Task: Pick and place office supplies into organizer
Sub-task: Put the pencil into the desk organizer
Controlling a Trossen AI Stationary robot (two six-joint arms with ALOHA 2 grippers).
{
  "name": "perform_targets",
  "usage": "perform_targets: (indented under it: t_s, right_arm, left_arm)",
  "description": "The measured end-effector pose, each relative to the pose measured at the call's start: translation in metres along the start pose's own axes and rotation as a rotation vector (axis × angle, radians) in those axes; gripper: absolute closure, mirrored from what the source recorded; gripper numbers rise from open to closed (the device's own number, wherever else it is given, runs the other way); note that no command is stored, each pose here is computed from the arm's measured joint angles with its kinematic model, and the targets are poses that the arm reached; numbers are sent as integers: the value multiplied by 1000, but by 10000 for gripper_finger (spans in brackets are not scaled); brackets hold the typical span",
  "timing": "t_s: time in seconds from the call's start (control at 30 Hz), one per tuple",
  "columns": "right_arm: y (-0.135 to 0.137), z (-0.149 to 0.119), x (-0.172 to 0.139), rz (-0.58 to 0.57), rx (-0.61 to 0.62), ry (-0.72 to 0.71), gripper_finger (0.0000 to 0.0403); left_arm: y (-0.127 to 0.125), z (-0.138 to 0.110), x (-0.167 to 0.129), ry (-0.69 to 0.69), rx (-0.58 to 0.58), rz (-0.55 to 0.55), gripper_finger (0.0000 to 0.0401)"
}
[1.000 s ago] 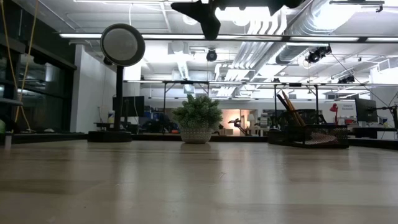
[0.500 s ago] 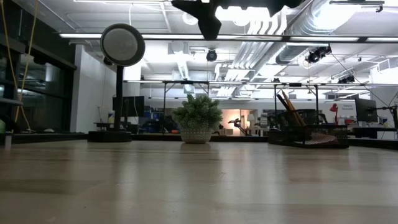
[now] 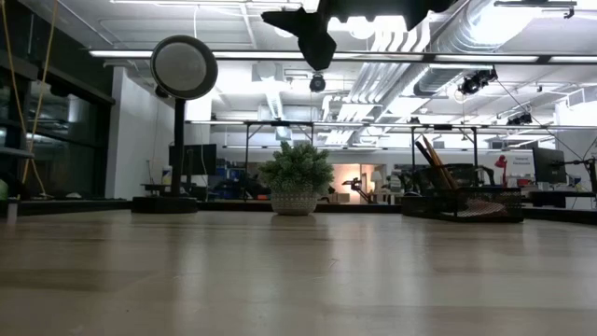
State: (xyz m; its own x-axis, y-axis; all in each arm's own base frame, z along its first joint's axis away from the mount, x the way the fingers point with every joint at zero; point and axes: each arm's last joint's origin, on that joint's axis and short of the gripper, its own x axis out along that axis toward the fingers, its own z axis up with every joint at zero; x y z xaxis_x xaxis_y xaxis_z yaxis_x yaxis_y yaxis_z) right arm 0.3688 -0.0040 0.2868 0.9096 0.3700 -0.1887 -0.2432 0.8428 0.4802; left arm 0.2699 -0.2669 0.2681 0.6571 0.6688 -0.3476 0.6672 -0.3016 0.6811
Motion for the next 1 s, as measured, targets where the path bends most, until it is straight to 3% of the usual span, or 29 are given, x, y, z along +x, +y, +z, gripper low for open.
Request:
perform_targets:
  t_s: [0.57,0.8,1.0]
  right_arm:
    - [20,-9,7,112,-55,46,156]
    - [27,-9,9,136,-77,30,190]
    - [32,-11,11,143,-103,28,248]
  left_arm:
    - [0,0,0,1,1,0,401]
    - [0,0,0,1,1,0,401]
    - [0,0,0,1,1,0,401]
